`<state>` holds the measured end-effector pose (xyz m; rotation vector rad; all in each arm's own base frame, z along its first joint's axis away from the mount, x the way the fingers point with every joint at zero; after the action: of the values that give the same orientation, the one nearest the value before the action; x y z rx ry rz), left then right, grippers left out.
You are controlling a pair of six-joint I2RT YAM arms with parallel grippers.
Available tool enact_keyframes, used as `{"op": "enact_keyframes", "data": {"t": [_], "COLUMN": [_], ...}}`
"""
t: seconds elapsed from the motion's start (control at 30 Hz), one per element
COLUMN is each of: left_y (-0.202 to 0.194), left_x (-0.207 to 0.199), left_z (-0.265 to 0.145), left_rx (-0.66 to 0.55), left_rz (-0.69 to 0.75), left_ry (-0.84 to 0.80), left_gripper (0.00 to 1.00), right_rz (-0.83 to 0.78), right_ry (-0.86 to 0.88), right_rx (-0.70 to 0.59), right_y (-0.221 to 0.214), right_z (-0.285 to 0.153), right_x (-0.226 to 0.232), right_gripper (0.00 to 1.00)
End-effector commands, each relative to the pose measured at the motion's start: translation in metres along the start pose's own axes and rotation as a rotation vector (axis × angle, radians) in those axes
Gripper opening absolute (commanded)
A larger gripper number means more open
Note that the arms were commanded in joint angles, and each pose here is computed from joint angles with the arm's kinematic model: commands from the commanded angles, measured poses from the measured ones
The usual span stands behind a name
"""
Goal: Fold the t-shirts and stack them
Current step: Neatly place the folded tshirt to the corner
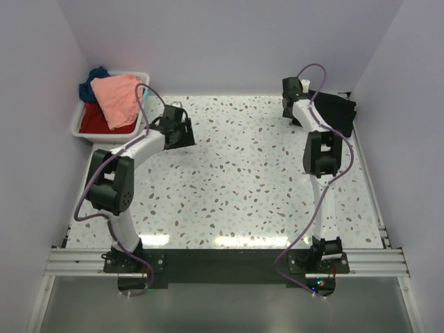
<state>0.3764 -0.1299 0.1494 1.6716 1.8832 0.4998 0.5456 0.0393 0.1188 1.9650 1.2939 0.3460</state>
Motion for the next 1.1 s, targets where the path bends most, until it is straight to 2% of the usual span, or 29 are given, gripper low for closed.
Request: {"op": "enact_keyframes", "data": {"t": [0.0,0.1,0.23,0.5,0.73,1.07], "left_y": [0.013,0.014,0.015,0.018,0.019,0.016], "left_x": [0.001,0.002,0.002,0.000,0.000,0.002], "left_z": [-0.016,-0.018,-0.019,-0.019,-0.017,-0.024], "left_rx": [-0.072,-0.077,-0.080,-0.092,-0.087,-0.095], "left_rz": [-0.013,-0.012,-0.009,-0.006,0.004,0.006], "left_ry": [0.000,0.001,0.005,-0.003,-0.010,-0.008], "left_gripper": [0.68,0.68,0.68,0.69,0.69,0.69], "right_rz": [0.061,0.114,0.171,0.088,0.048,0.067], "right_ry": [0.024,0.043,0.023,-0.124,-0.214,-0.156], "right_rx": [0.001,0.053,0.070,0.122,0.110,0.121], "right_y": [0.003,-0.010,-0.003,-0.020,-0.025,-0.029], "right_z": [-0.001,0.018,0.023,0.011,0.004,-0.006], "right_x": [-0.003,-0.007,-0.016,-0.039,-0.055,-0.058], "right_gripper": [0.52,0.50,0.50,0.46,0.44,0.42]}}
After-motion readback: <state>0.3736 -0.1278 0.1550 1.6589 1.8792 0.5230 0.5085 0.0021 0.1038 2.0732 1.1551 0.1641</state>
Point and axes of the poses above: each gripper's point midway between its finger pads, its own z axis out along the fingers, its own x axis along the line the jaws close on, y = z × x, the point moved 10 cm from there along -z, back along the fingers, and after that the axes turned 3 degrees about z, right-handed, at the moved point
